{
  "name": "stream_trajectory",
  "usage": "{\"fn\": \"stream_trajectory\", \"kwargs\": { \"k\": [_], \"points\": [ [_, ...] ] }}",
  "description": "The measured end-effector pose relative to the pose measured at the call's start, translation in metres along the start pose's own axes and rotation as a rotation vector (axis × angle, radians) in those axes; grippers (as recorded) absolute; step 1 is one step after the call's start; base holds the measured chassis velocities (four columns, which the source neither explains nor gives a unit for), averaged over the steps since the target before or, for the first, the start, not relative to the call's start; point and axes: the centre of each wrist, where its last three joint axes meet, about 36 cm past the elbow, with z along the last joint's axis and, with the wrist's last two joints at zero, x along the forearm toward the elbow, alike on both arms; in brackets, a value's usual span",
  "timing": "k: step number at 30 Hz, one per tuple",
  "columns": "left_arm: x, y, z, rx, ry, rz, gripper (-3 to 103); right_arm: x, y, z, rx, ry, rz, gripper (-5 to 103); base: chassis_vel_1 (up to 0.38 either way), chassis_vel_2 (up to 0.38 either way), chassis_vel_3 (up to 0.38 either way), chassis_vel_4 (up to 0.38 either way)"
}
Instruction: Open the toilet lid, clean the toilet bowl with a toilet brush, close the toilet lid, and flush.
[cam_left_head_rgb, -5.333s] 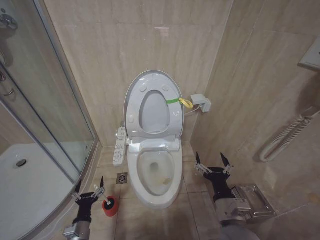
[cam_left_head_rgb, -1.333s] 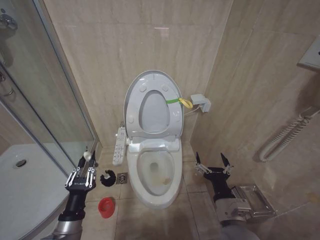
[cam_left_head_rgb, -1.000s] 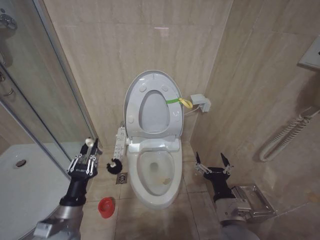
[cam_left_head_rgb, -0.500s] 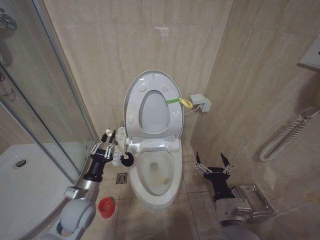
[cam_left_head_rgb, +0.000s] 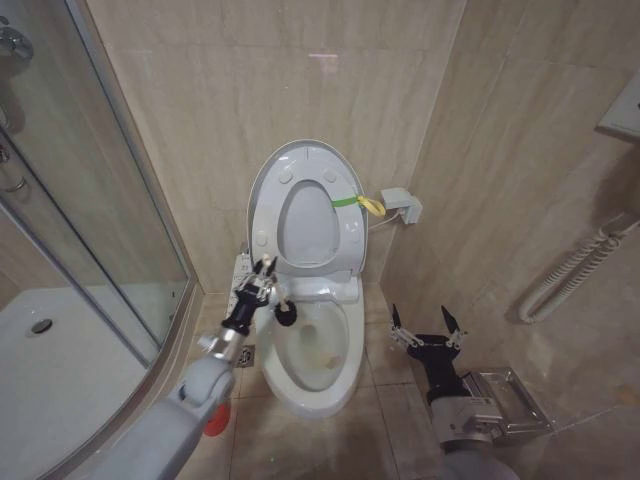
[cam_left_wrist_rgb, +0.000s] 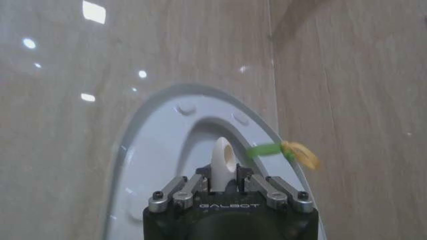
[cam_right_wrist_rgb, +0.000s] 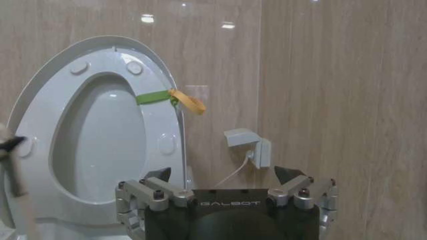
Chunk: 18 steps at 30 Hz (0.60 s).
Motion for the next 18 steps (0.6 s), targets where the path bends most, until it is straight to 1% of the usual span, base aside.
{"fn": "stream_trajectory", "kwargs": {
  "k": [3,4,7,9,11,13,14,17,18],
  "points": [
    [-0.016,-0.009,0.021,0.012,0.009,0.023,24,0.000,0.000,0.000,0.000,0.000,0.000,100,0.000,0.000,0.000,0.000],
    [-0.016,-0.009,0.021,0.012,0.009,0.023,24,0.000,0.000,0.000,0.000,0.000,0.000,100,0.000,0.000,0.000,0.000],
    [-0.019,-0.013,0.042,0.010,0.037,0.042,24,0.000,0.000,0.000,0.000,0.000,0.000,100,0.000,0.000,0.000,0.000],
    [-0.018,-0.014,0.048,0.009,0.047,0.047,24,0.000,0.000,0.000,0.000,0.000,0.000,100,0.000,0.000,0.000,0.000],
    [-0.013,-0.015,0.060,0.002,0.074,0.061,24,0.000,0.000,0.000,0.000,0.000,0.000,100,0.000,0.000,0.000,0.000],
    [-0.007,-0.015,0.069,-0.014,0.099,0.079,24,0.000,0.000,0.000,0.000,0.000,0.000,100,0.000,0.000,0.000,0.000],
    [-0.007,-0.015,0.069,-0.014,0.099,0.079,24,0.000,0.000,0.000,0.000,0.000,0.000,100,0.000,0.000,0.000,0.000],
    [0.007,-0.013,0.086,-0.037,0.137,0.104,24,0.000,0.000,0.000,0.000,0.000,0.000,100,0.000,0.000,0.000,0.000],
    [0.007,-0.013,0.086,-0.037,0.137,0.104,24,0.000,0.000,0.000,0.000,0.000,0.000,100,0.000,0.000,0.000,0.000]
  ]
}}
